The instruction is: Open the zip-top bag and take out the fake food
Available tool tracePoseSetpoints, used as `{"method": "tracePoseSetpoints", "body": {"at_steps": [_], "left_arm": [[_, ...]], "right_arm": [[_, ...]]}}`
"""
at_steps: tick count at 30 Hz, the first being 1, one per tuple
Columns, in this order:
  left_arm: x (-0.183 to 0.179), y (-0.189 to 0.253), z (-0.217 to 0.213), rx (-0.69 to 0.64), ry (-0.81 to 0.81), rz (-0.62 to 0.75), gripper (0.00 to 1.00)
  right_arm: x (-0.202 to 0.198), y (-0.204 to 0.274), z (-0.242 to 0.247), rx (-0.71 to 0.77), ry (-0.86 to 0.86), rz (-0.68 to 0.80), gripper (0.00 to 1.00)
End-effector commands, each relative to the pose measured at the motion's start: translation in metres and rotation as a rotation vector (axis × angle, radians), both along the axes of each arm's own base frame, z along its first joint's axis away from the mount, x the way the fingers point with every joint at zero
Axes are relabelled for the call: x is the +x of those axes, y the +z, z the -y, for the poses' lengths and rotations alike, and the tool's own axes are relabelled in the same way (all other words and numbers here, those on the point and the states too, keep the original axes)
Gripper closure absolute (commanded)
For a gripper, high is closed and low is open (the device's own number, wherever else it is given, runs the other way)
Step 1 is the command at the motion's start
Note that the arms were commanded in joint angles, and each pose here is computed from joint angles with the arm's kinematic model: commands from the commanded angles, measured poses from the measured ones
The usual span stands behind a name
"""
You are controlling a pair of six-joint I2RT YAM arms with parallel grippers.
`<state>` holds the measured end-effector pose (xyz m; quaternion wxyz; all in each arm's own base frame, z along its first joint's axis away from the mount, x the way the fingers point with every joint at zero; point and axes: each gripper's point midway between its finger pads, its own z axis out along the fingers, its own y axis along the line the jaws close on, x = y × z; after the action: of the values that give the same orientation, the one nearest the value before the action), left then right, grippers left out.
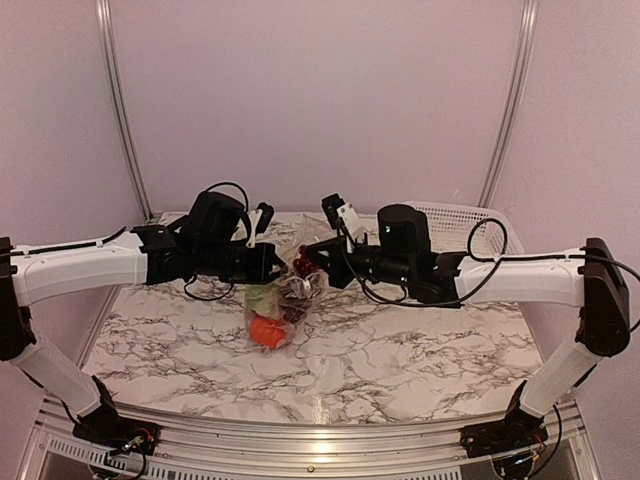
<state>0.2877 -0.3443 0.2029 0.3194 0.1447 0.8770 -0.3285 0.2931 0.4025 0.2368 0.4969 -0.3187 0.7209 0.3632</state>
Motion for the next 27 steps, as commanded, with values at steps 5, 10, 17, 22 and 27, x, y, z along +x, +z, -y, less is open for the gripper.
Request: {"method": "tracePoseSetpoints", "body": {"at_steps": [5,10,17,22,27], "left_arm": [[0.004,0.044,0.0,-0.053,0.006,0.062,1.0],[0.007,0.061,-0.003,-0.069,0.021,0.101,1.0],[-0.003,0.08,-0.002,-0.134,-0.028,0.161,1.0],[-0.005,0.064,0.001,-0.084,-0.059,0.133,1.0],[-0.004,0.066,-0.004,-0.04,-0.065,0.164,1.0]], "right_arm": [[0.002,0.121,-0.017,0.169,0.038,0.197,1.0],[0.014,0.113,-0.019,0.083,-0.014,0.216,1.0],[0.022,0.074,-0.028,0.005,-0.017,0.108,1.0],[0.018,0.071,-0.042,-0.024,0.047,0.062,1.0],[0.019,0.151,-0.037,0.104,0.024,0.162,1.0]]}}
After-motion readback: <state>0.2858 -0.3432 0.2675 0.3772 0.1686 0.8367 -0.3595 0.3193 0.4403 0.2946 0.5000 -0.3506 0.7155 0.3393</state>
